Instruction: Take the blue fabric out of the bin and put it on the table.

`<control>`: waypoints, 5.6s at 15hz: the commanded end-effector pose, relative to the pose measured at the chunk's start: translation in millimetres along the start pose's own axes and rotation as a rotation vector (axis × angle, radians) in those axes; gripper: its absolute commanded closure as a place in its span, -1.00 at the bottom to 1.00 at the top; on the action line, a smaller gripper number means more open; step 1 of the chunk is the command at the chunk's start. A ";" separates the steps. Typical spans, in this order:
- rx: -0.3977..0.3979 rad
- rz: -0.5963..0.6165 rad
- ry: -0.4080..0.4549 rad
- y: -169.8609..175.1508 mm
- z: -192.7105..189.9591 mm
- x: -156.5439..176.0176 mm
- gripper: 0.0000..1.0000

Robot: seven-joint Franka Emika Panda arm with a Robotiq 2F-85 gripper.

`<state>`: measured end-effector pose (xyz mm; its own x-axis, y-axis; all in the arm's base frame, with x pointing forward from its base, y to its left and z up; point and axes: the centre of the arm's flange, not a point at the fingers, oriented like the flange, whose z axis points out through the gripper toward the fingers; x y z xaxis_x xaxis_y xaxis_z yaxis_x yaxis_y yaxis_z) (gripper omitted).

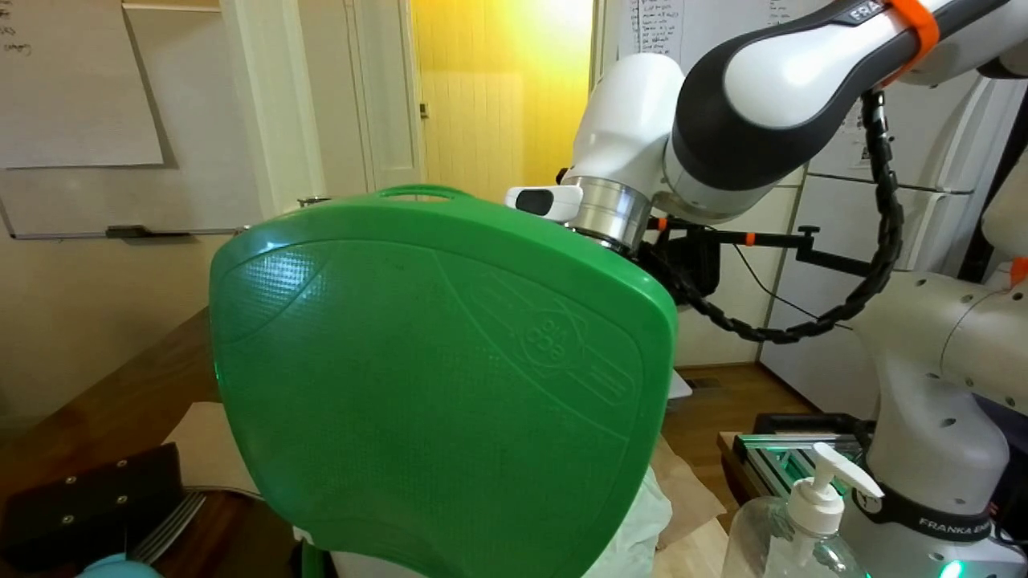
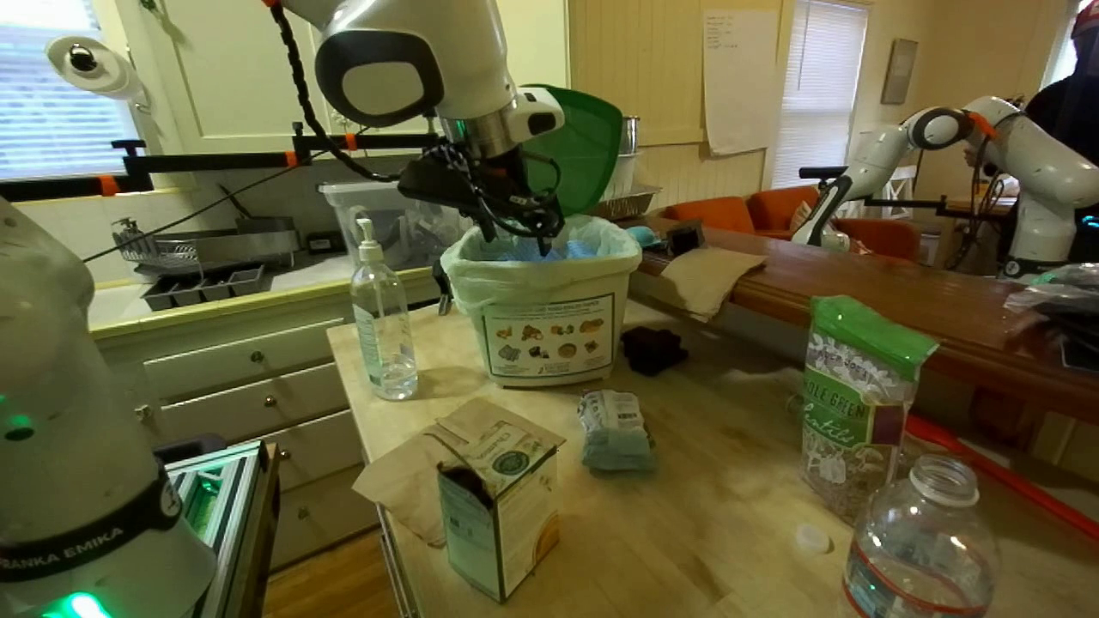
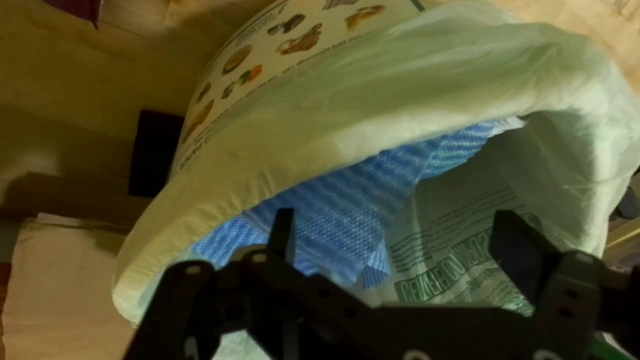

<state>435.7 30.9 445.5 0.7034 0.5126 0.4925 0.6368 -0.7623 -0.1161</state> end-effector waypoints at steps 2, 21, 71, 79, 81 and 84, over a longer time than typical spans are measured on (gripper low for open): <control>-0.053 -0.036 0.093 4.0 13.5 -0.4 -1.00; -0.038 0.021 0.081 16.7 24.2 2.7 1.00; -0.546 0.631 0.008 166.1 -170.0 -173.9 0.99; -0.553 0.785 -0.011 186.7 -124.5 -191.5 0.99; -0.554 0.813 -0.033 187.7 -112.7 -189.6 0.57; -0.563 0.864 -0.049 189.6 -101.1 -184.9 0.17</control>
<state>385.9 -254.2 430.6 0.8790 -0.2488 0.4067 -0.2713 -0.9625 -0.0024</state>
